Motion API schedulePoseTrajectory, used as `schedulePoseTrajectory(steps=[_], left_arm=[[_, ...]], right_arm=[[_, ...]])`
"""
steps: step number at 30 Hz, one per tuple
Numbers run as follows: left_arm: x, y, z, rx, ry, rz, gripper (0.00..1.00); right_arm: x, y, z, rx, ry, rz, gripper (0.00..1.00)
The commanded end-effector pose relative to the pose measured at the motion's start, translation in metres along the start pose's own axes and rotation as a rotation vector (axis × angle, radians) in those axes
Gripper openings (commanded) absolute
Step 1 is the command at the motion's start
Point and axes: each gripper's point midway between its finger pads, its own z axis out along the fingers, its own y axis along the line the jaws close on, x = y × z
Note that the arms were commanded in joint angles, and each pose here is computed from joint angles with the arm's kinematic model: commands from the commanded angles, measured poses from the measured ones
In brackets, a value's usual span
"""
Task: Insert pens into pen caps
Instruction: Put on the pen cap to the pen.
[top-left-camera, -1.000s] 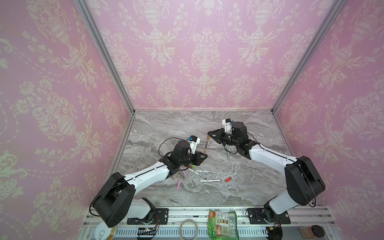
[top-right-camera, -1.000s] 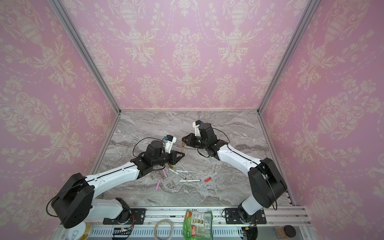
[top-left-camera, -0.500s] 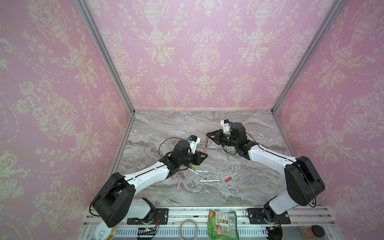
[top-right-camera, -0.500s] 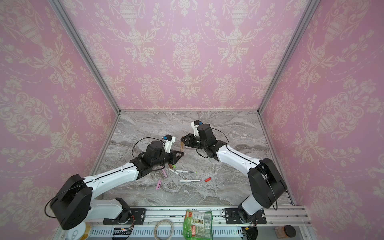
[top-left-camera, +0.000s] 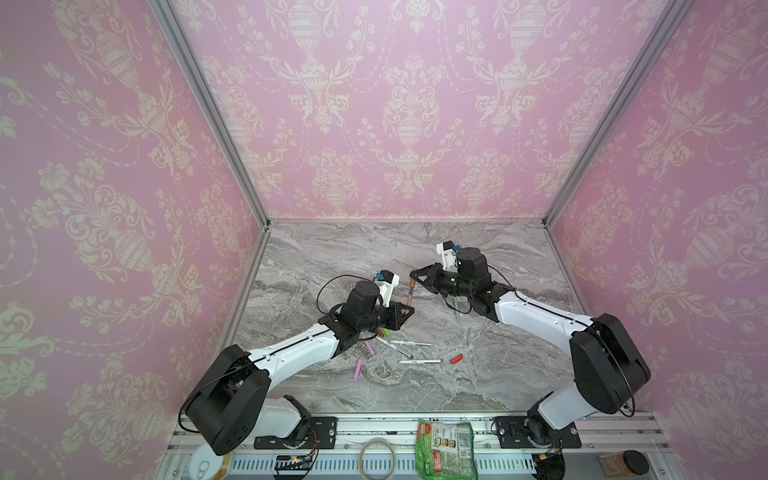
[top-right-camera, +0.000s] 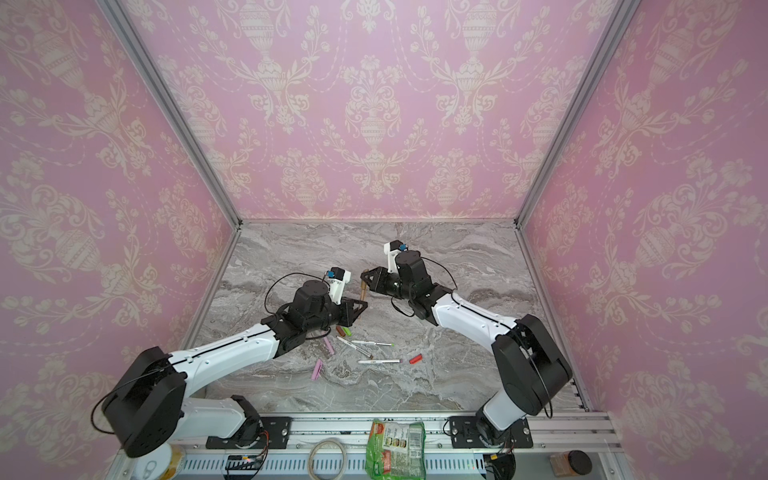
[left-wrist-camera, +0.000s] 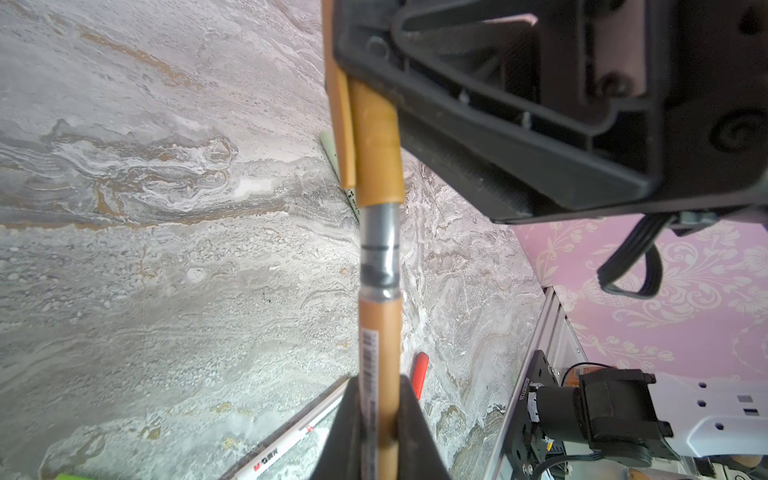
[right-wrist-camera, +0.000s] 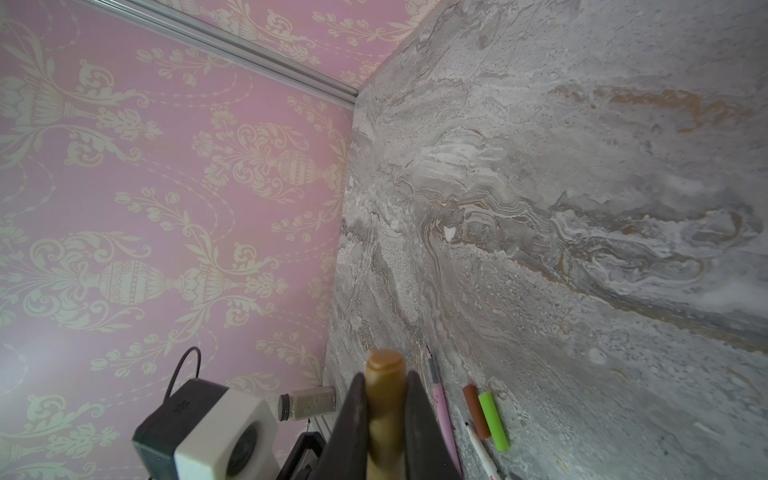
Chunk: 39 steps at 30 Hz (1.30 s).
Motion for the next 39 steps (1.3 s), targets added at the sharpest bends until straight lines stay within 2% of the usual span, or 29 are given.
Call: schedulePoseTrajectory(steps=[1, 9, 13, 15, 19, 27, 34, 39], left_arm=[[-0.014, -0.011, -0.005, 0.013, -0.055, 0.022, 0.00], [-0.039, -0.019, -0.012, -0.004, -0.136, 0.084, 0.00], [-0.064, -0.025, -0.020, -0.013, -0.252, 0.117, 0.00], [-0.088, -0.040, -0.026, 0.015, -0.332, 0.137, 0.00], [-0.110, -0.053, -0.031, 0.039, -0.413, 0.172, 0.00], [-0.150, -0.071, -0.037, 0.056, -0.518, 0.252, 0.00], [-0.186, -0.070, -0.047, 0.058, -0.580, 0.275, 0.00], [-0.199, -0.061, -0.053, 0.048, -0.594, 0.274, 0.00]], right_arm=[[0.014, 0.014, -0.003, -0.005, 0.052, -0.077, 0.01], [0.052, 0.011, 0.006, 0.082, 0.191, -0.187, 0.00], [0.069, 0.000, 0.012, 0.081, 0.223, -0.134, 0.00], [0.077, -0.002, 0.015, 0.063, 0.236, -0.103, 0.00], [0.093, -0.010, 0.020, 0.059, 0.266, -0.071, 0.00], [0.122, -0.024, 0.029, 0.053, 0.320, -0.005, 0.00], [0.151, -0.028, 0.037, 0.044, 0.380, 0.024, 0.00], [0.166, -0.030, 0.045, 0.004, 0.401, 0.088, 0.00]])
